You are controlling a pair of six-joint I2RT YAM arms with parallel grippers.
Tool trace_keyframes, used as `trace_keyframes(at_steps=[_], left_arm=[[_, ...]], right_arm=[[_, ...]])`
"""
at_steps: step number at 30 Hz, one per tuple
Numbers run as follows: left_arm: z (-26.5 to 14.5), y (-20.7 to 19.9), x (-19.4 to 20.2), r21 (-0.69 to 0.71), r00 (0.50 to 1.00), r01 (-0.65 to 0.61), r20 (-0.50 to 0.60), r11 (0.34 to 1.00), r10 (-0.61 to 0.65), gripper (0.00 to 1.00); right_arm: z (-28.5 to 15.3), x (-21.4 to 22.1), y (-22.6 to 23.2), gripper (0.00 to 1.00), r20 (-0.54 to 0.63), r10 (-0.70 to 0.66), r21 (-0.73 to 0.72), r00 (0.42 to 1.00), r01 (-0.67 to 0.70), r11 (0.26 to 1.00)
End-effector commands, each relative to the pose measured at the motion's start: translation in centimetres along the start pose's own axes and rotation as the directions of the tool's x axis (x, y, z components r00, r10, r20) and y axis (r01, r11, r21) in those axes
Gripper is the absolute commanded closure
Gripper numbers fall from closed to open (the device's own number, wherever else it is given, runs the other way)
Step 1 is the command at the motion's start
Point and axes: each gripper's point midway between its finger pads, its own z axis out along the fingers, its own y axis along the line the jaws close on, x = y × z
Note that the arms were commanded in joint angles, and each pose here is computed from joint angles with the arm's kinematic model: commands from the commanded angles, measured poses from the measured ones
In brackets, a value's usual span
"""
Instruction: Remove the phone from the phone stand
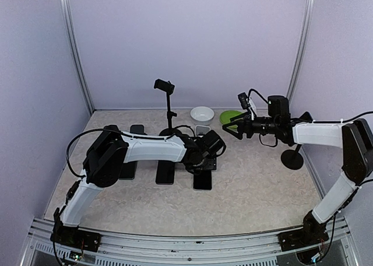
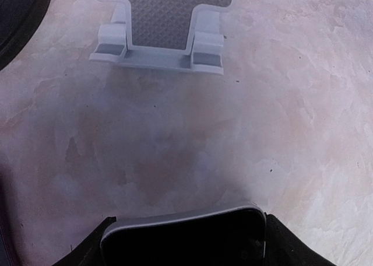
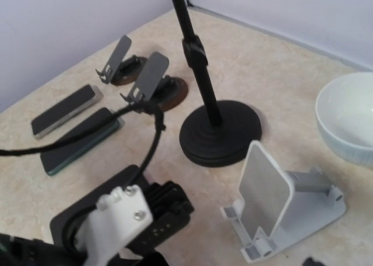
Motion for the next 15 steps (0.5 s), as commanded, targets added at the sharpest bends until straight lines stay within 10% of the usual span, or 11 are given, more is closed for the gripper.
trace_keyframes(at_steps=[1, 9, 15], left_arm=[[1.4, 1.6, -0.1, -0.08, 0.999, -0.012, 0.032, 0.997, 0.015, 0.61], [1.6, 1.8, -0.9, -0.064, 0.998, -0.029, 0.053, 0.998, 0.033, 0.43], [1.0, 1.5, -1.5, -0.01, 0.997, -0.027, 0.07, 1.0, 0.028, 0.11]], right_arm=[[-1.2, -1.7, 0.9, 0.14, 0.054, -0.024, -0.004, 0.998, 0.025, 1.0], [-2.3, -3.3, 2.4, 0.14, 0.086, -0.027, -0.022, 0.996, 0.029, 0.999], [-3.7, -4.2, 3.5, 0.14, 0.103, -0.029, -0.004, 0.994, 0.03, 1.0]])
